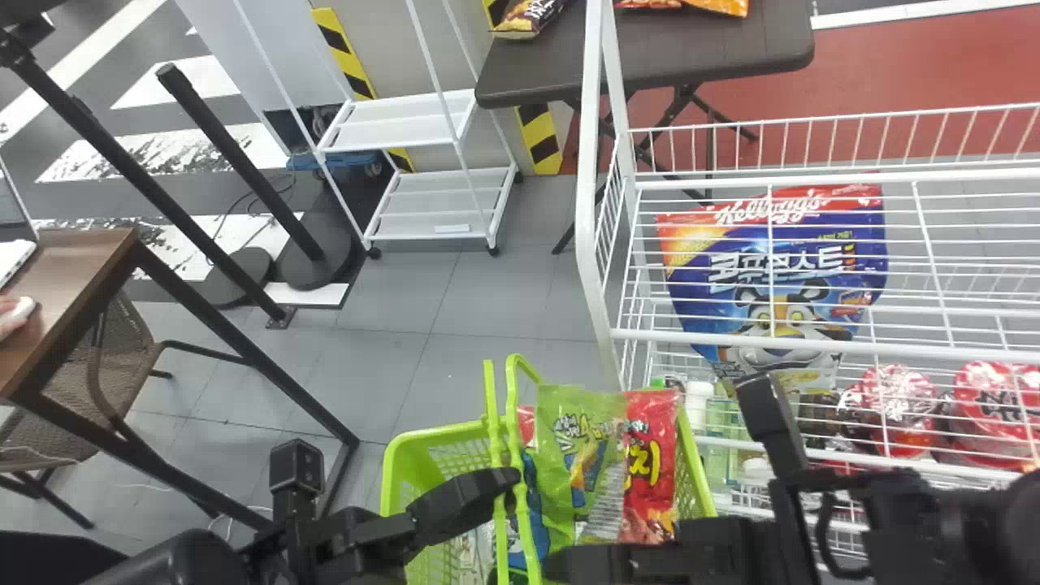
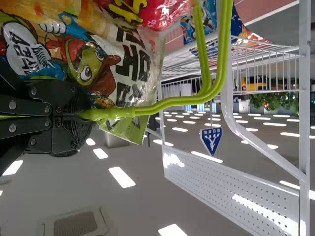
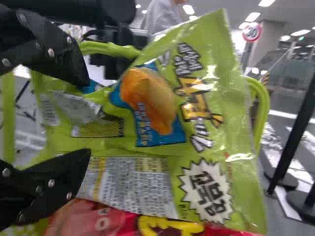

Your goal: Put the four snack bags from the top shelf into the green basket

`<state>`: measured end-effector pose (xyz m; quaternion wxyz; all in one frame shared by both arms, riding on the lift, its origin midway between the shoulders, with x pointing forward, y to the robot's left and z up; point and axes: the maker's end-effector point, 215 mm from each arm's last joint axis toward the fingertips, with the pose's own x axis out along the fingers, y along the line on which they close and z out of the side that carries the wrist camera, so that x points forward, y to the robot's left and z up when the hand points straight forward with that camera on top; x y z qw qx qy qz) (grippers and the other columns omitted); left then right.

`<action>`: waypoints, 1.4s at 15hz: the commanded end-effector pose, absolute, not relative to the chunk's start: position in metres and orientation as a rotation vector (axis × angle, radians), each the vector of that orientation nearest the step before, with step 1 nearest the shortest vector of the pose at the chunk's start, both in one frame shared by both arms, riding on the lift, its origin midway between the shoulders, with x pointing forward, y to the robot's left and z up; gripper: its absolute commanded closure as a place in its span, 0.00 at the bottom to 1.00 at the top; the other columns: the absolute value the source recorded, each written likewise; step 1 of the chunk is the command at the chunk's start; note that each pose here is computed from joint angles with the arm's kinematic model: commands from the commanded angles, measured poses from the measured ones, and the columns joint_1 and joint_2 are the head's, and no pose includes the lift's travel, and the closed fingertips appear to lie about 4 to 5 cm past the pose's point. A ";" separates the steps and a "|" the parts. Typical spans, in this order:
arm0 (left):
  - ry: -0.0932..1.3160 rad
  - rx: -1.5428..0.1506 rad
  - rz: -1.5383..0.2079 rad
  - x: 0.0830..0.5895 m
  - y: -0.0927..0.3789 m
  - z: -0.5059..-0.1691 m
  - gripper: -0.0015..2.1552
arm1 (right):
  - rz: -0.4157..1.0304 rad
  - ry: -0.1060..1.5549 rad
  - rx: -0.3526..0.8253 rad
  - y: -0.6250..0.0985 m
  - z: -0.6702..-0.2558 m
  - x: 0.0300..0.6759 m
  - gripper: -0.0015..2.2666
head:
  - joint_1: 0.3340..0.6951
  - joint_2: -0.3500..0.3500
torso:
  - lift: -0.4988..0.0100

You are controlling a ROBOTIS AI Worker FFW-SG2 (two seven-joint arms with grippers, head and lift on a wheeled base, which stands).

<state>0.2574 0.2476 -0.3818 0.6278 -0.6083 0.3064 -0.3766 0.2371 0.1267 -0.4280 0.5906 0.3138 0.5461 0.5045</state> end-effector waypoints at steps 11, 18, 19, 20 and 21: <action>0.692 -1.404 -0.870 0.258 0.249 -0.379 0.99 | 0.866 1.110 0.585 0.000 -0.420 0.288 0.03 | 1.00 1.00 | 0.98; 0.694 -1.403 -0.875 0.258 0.246 -0.378 0.99 | 0.828 0.986 0.564 0.002 -0.444 0.299 0.46 | 1.00 1.00 | 0.98; 0.693 -1.403 -0.877 0.259 0.246 -0.378 0.99 | 0.857 1.001 0.571 0.009 -0.442 0.294 0.67 | 1.00 1.00 | 0.98; 0.693 -1.403 -0.877 0.259 0.246 -0.378 0.99 | 0.888 1.026 0.584 0.014 -0.438 0.286 0.91 | 1.00 1.00 | 0.98; 0.694 -1.403 -0.875 0.259 0.247 -0.378 0.99 | 0.933 1.077 0.605 0.018 -0.436 0.272 0.99 | 1.00 1.00 | 0.98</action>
